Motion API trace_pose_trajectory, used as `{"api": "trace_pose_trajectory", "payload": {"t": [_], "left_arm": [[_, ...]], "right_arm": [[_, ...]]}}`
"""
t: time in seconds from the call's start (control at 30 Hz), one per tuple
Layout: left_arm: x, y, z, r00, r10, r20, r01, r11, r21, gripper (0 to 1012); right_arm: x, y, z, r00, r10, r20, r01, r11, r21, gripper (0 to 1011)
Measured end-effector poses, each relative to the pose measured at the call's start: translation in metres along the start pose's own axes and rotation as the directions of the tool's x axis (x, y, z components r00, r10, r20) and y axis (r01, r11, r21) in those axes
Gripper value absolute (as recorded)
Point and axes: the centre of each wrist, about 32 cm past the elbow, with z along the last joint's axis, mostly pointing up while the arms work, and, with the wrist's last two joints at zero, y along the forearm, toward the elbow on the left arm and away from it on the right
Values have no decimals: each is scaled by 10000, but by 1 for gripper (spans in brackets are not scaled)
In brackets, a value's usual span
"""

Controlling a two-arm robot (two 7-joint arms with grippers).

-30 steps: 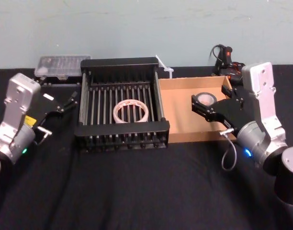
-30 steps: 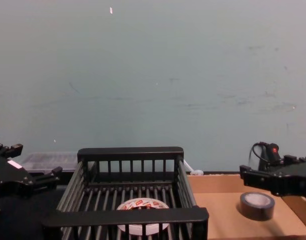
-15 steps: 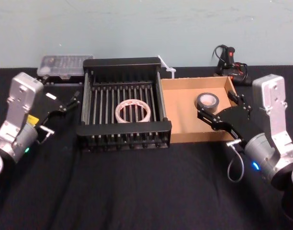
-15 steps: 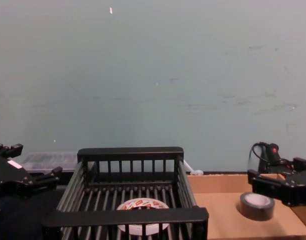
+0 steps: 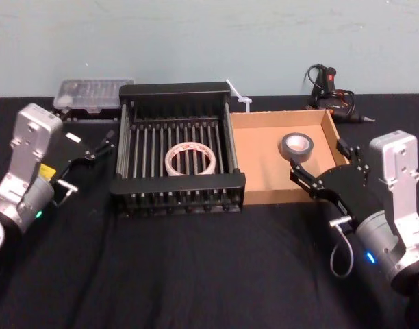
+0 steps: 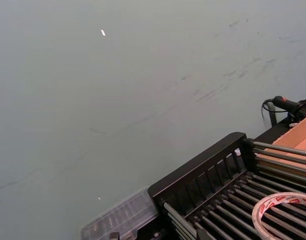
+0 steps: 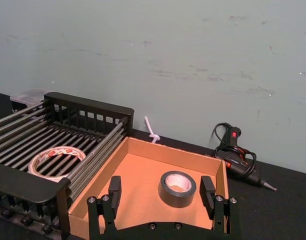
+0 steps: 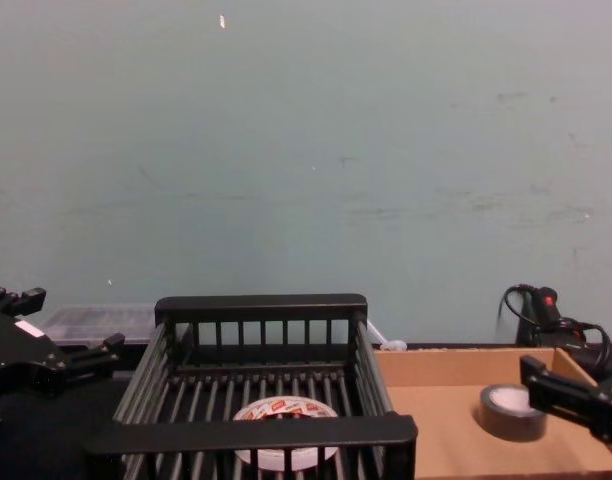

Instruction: Pick up the white tape and place it into the black box , Pick up the silver tape and place it into the brown box.

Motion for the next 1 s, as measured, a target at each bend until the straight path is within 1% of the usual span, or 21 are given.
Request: {"api": "trace_pose_trajectory", "payload": {"t": [0.2, 1.0], "left_arm": [[0, 0, 0, 10000, 0, 0, 0, 10000, 0, 1001], [0, 0, 0, 10000, 1, 0, -1, 10000, 0, 1001]], "right_arm": [[2, -26, -14, 10000, -80, 42, 79, 9999, 142, 1002], [-3, -18, -13, 10000, -31, 36, 31, 10000, 81, 1002]]}}
